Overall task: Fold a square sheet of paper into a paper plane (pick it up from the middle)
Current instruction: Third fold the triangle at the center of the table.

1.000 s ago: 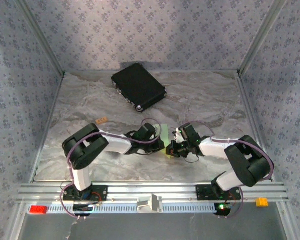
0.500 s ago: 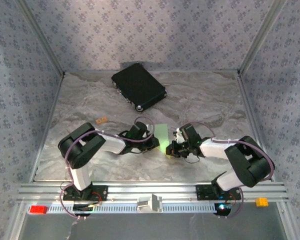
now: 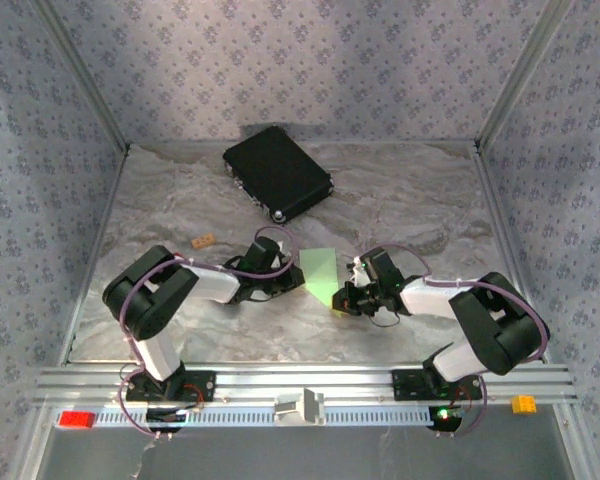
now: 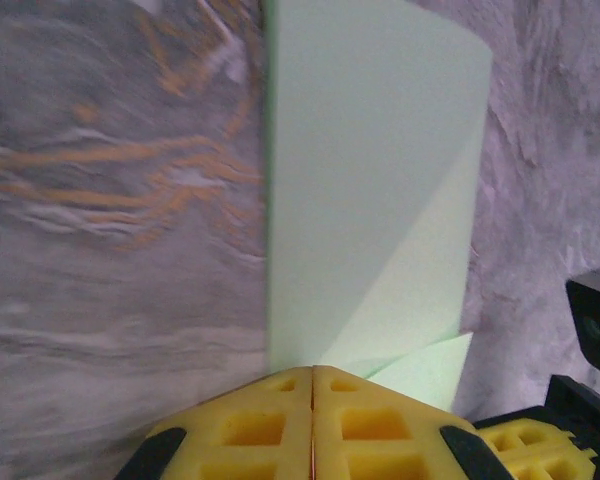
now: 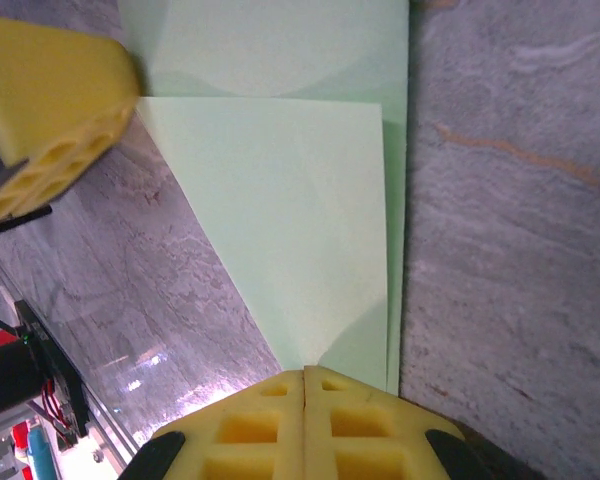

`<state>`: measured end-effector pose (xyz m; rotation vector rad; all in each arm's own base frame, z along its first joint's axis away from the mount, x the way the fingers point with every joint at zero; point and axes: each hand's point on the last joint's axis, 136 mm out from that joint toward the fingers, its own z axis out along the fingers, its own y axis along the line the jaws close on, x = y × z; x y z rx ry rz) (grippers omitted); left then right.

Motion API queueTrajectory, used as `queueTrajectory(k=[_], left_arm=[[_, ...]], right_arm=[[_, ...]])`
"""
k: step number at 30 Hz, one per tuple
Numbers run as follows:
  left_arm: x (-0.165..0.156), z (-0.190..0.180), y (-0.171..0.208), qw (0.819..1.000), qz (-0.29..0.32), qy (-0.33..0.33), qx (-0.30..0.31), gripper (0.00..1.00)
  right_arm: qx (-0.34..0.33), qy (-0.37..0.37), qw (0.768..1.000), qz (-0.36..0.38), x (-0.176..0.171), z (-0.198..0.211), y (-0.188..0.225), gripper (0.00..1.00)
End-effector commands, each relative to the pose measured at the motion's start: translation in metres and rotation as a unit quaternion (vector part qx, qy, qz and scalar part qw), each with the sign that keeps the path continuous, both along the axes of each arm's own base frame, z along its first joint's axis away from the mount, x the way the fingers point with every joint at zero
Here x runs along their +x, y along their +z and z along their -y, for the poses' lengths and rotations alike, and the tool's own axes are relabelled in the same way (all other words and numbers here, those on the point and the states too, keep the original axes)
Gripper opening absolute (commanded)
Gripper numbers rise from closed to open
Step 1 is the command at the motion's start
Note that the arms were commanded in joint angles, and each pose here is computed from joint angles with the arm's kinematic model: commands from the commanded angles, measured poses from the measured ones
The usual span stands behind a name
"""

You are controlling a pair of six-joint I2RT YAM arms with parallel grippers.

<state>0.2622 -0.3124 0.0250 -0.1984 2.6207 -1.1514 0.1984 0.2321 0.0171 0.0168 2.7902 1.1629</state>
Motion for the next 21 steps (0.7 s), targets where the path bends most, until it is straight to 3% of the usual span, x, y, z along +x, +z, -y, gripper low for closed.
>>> queueTrajectory(k=[1,4,8,13,21], left_arm=[[0.006,-0.008,0.014,0.999,0.026,0.002,0.02,0.08],[0.007,-0.005,0.028,0.999,0.039,-0.002,0.016,0.1],[0.005,-0.003,0.036,0.999,0.049,-0.009,0.023,0.12],[0.004,-0.002,0.039,0.998,0.052,-0.011,0.025,0.18],[0.004,-0.003,0.038,0.998,0.051,-0.009,0.028,0.24]], right_arm=[[-0.033,-0.016,0.999,-0.033,-0.013,0.017,-0.015,0.02],[-0.015,-0.015,1.0,0.009,0.001,0.01,0.009,0.07],[-0.053,-0.037,0.996,0.057,0.022,0.028,0.026,0.14],[-0.059,-0.065,0.994,0.062,0.043,0.045,0.032,0.32],[-0.013,-0.027,0.998,0.063,0.057,0.02,0.034,0.37]])
